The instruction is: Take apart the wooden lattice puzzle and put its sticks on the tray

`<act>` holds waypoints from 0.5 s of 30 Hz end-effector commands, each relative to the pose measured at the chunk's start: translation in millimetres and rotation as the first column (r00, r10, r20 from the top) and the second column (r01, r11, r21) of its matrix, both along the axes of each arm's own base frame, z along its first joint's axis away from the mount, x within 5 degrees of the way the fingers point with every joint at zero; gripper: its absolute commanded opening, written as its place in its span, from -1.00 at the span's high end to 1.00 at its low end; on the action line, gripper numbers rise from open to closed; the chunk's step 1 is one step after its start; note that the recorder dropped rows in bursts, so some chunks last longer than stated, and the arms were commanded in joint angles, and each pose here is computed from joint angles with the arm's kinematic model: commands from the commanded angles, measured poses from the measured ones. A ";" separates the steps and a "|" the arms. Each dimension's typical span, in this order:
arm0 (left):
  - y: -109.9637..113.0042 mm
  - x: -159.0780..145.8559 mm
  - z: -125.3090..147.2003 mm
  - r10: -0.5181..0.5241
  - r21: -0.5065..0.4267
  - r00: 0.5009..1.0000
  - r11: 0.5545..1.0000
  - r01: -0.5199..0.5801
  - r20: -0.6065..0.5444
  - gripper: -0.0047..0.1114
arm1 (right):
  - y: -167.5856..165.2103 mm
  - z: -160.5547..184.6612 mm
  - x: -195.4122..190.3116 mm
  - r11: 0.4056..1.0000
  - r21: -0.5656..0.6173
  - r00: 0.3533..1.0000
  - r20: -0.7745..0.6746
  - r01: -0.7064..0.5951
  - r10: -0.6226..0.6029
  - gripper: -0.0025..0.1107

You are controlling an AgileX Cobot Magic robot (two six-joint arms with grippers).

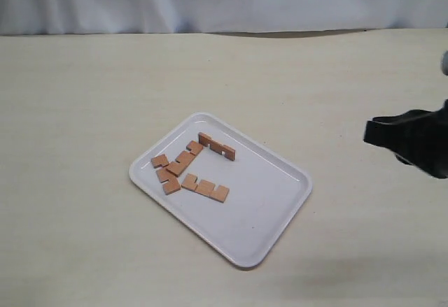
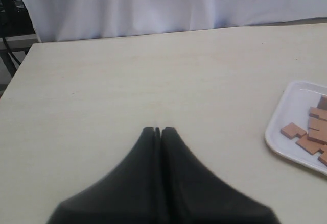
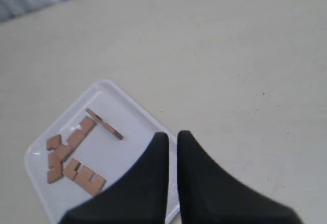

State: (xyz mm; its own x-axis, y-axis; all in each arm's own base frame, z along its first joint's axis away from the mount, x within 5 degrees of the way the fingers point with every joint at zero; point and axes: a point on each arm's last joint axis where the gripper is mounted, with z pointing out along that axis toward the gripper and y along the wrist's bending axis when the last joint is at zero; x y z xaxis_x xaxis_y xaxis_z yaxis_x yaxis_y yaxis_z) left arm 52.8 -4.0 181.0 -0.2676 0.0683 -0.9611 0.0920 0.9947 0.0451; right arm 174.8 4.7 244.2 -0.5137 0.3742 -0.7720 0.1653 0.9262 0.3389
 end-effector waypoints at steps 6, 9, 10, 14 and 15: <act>-0.5 0.2 0.4 -0.008 -0.003 1.000 1.000 0.008 0.010 0.92 | -3.3 5.3 -104.1 0.999 0.030 0.847 0.530 0.032 -0.042 0.85; -0.5 0.2 0.4 -0.008 -0.003 1.000 1.000 0.008 0.010 0.92 | -3.6 0.6 -119.2 0.999 0.017 0.786 0.617 0.033 -0.037 0.85; -0.5 0.2 0.4 -0.008 -0.003 1.000 1.000 0.008 0.010 0.92 | -3.7 -2.5 -124.6 0.999 0.006 0.761 0.648 0.035 -0.030 0.85; -0.5 0.2 0.4 -0.008 -0.003 1.000 1.000 0.008 0.010 0.92 | -4.0 -4.3 -124.0 0.999 -0.006 0.755 0.655 0.039 -0.026 0.85; -0.5 0.2 0.4 -0.008 -0.003 1.000 1.000 0.008 0.010 0.92 | -4.1 -4.0 -124.1 0.999 -0.029 0.753 0.658 0.044 -0.014 0.85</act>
State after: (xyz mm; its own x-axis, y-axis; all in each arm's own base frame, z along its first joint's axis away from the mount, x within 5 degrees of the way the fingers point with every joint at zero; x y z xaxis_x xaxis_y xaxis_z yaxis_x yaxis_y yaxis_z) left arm 52.8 -4.0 181.0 -0.2676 0.0683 -0.9611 0.0920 0.9947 0.0451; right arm 51.3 1.2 239.3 0.1104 0.3781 -0.9192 -0.0613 0.9257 0.3734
